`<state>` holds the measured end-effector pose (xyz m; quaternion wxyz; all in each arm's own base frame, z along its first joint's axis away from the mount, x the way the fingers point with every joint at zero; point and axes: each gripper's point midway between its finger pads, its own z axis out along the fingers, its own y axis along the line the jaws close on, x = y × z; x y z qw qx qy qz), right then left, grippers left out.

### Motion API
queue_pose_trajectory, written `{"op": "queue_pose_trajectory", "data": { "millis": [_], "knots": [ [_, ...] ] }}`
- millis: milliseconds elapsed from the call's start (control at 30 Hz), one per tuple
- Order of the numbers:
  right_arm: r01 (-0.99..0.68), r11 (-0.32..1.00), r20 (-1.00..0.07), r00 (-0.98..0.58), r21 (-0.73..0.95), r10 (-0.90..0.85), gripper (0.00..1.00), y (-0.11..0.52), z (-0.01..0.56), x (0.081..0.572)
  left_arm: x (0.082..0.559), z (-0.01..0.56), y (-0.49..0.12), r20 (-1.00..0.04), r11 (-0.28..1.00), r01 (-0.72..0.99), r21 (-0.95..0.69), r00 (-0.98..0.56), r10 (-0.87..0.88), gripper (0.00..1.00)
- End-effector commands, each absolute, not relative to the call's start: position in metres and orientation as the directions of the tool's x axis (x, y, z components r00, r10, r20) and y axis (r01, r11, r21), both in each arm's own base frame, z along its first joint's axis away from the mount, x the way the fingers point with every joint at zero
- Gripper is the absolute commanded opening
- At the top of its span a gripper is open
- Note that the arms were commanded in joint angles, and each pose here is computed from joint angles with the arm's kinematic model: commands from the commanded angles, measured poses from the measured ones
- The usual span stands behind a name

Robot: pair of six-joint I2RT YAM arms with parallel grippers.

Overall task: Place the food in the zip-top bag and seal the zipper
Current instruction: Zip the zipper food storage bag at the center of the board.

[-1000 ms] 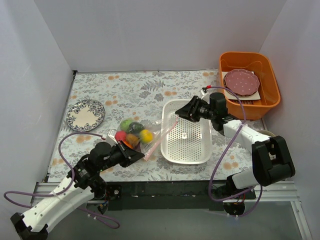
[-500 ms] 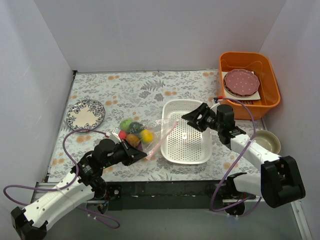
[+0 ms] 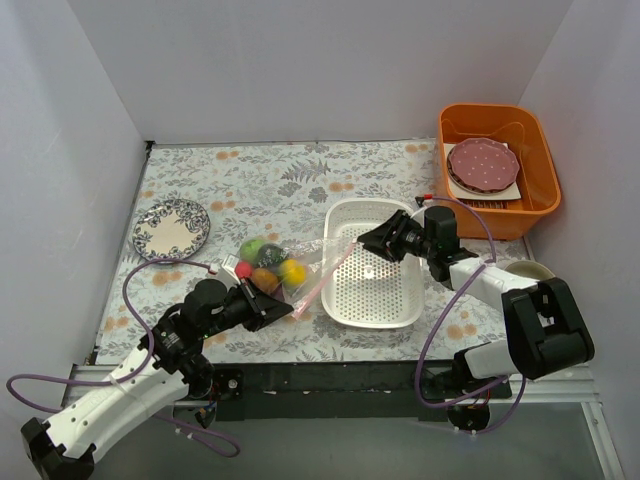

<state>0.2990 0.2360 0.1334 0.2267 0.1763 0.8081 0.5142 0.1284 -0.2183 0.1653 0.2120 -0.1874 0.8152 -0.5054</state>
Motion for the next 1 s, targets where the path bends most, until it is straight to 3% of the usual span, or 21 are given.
{"op": "queue_pose_trajectory", "data": {
  "millis": [0, 333, 633, 967],
  "knots": [
    [-0.067, 0.367, -0.266, -0.81, 0.928, 0.523, 0.48, 0.241, 0.171, 0.308, 0.127, 0.168, -0.22, -0.162, 0.421, -0.079, -0.904, -0.847, -0.506, 0.0],
    [-0.047, 0.355, -0.233, -0.833, 0.933, 0.501, 0.5, 0.247, 0.166, 0.31, 0.128, 0.166, -0.22, -0.164, 0.42, -0.077, -0.904, -0.845, -0.508, 0.0],
    [-0.046, 0.372, -0.231, -0.851, 0.927, 0.472, 0.42, 0.252, 0.163, 0.312, 0.128, 0.165, -0.22, -0.159, 0.412, -0.079, -0.908, -0.844, -0.512, 0.0],
    [-0.018, 0.399, -0.216, -0.863, 0.917, 0.457, 0.41, 0.253, 0.153, 0.31, 0.128, 0.164, -0.221, -0.156, 0.411, -0.08, -0.908, -0.845, -0.511, 0.0]
  ]
}}
